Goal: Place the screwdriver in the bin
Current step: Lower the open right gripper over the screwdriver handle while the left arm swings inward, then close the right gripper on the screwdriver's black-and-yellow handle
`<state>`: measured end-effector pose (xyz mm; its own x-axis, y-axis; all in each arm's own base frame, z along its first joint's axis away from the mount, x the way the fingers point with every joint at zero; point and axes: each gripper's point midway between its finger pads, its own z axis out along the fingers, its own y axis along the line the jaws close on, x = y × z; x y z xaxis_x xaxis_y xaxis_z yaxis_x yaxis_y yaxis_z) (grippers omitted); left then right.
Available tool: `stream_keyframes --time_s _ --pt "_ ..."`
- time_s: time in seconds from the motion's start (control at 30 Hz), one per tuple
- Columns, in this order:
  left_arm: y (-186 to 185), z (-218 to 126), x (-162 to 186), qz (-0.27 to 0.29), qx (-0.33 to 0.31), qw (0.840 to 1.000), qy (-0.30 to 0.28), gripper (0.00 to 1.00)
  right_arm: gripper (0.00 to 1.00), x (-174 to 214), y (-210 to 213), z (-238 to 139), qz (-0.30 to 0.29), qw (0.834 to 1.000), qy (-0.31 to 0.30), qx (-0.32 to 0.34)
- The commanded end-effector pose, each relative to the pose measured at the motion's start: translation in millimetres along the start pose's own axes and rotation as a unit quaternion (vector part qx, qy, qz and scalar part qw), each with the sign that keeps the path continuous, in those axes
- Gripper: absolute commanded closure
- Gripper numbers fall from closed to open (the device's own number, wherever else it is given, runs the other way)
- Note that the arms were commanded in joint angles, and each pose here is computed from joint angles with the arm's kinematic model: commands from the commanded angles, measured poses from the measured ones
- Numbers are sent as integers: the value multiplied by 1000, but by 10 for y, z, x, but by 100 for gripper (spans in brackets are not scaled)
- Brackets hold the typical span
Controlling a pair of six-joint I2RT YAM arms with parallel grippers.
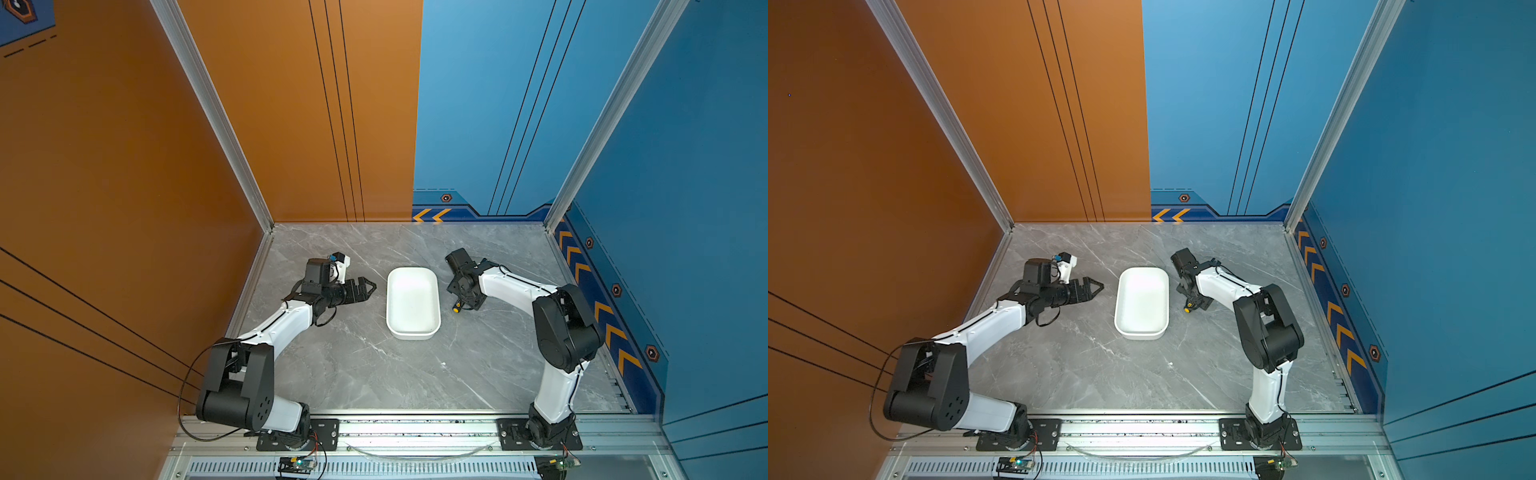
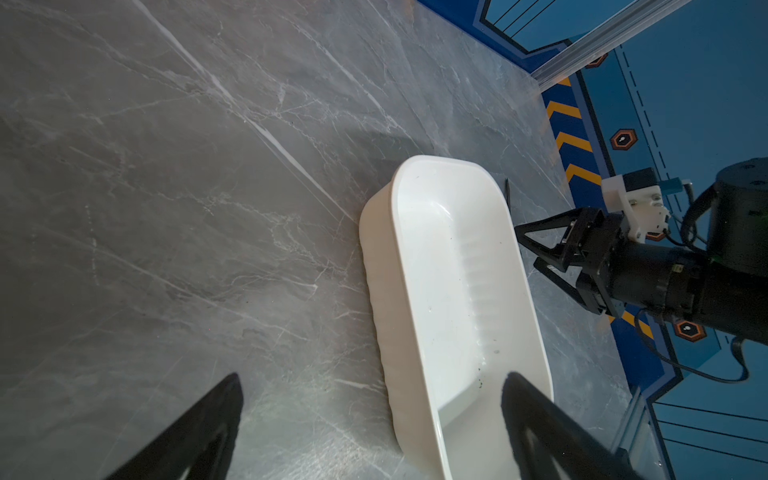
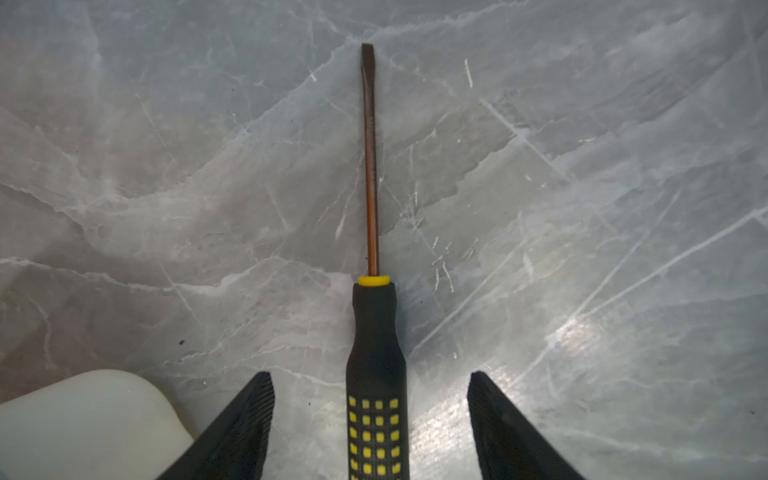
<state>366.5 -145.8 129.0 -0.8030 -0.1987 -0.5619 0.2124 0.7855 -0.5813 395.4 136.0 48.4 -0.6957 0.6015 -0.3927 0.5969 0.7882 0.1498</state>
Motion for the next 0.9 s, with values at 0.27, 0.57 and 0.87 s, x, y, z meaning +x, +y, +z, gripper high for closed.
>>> stream_keyframes --time_s 0.27,0.57,0.87 --pt "42 -8 2 23 -29 999 7 2 26 119 64 -14 9 999 35 -1" --pt "53 -10 30 23 -33 999 8 2 26 268 -65 31 22 997 71 10" --pt "33 -40 28 23 -35 999 4 2 22 223 -168 -11 36 996 79 22"
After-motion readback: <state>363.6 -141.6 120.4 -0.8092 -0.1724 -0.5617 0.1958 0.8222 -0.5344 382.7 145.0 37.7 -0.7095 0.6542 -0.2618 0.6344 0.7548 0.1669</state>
